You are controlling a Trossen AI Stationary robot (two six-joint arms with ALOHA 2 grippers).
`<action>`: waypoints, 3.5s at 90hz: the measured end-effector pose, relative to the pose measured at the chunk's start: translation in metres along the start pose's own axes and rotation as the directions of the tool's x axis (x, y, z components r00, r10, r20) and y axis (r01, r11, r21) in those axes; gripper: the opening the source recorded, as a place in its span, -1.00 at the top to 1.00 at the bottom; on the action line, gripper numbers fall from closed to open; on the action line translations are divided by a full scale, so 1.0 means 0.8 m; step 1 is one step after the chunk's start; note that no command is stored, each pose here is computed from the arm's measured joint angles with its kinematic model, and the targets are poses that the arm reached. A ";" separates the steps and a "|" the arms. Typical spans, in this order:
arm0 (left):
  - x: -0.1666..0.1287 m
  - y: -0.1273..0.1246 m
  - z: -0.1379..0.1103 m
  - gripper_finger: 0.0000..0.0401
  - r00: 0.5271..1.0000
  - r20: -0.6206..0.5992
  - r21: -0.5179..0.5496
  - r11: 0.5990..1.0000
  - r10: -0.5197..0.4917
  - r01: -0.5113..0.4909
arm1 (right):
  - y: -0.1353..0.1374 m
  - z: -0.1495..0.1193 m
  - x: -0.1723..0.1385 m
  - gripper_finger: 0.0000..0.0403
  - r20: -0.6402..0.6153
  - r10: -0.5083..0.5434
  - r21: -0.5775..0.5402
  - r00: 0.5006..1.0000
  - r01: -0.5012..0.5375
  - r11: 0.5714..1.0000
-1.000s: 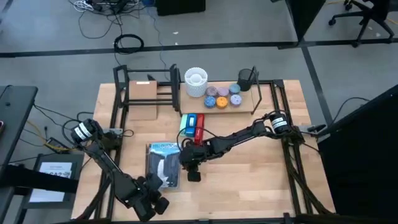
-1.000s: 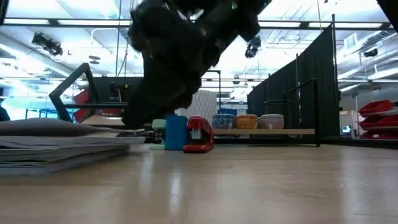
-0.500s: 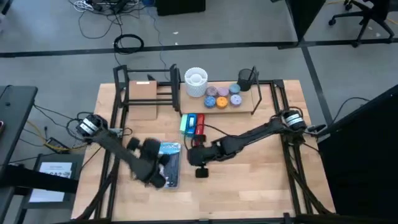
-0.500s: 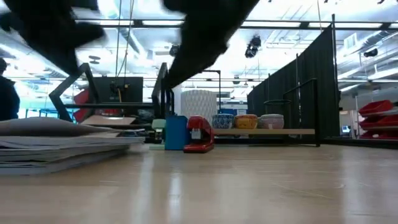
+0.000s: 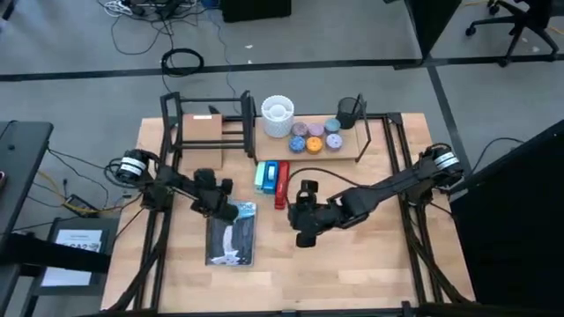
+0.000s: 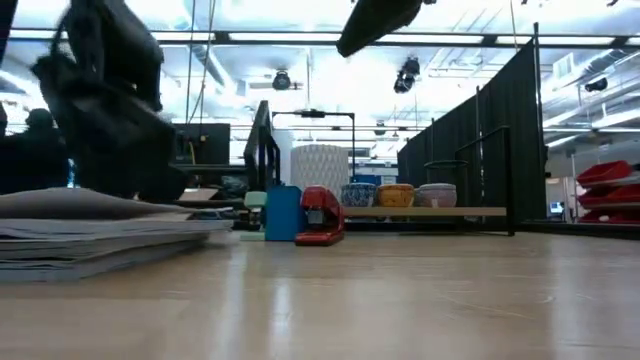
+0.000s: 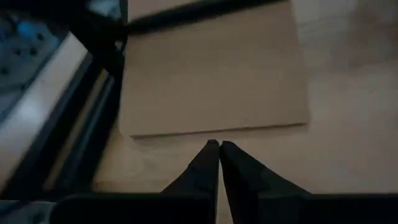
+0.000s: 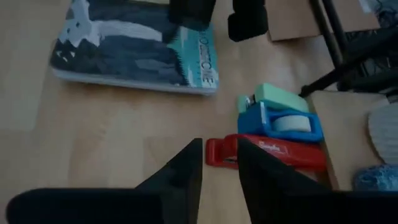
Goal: Stock shelves
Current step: Remove the brown book from the bookshelf
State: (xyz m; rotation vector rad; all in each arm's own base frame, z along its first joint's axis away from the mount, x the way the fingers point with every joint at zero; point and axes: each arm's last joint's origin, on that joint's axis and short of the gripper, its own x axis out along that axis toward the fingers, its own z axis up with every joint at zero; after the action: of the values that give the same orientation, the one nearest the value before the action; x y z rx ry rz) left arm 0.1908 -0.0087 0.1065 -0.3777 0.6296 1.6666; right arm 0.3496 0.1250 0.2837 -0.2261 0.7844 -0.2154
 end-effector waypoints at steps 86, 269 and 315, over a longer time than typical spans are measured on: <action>0.096 0.001 0.009 1.00 0.997 0.076 -0.100 0.995 0.004 0.004 | -0.009 0.000 0.010 0.64 -0.024 0.041 0.025 0.999 -0.040 0.999; -0.076 -0.037 0.100 1.00 0.854 -0.420 0.486 0.719 -0.307 0.498 | 0.003 0.000 0.005 0.64 -0.006 0.090 0.002 0.996 -0.090 0.996; 0.016 -0.030 0.103 1.00 0.938 -0.286 0.655 0.674 -0.198 0.342 | -0.002 0.001 0.007 0.64 -0.005 0.084 0.021 0.996 -0.084 0.996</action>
State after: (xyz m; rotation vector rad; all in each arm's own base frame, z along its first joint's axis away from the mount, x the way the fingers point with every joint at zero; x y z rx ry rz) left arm 0.2200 0.0532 0.1598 -0.0641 1.2346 0.9989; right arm 0.3541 0.1224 0.2810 -0.1727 0.7952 -0.1453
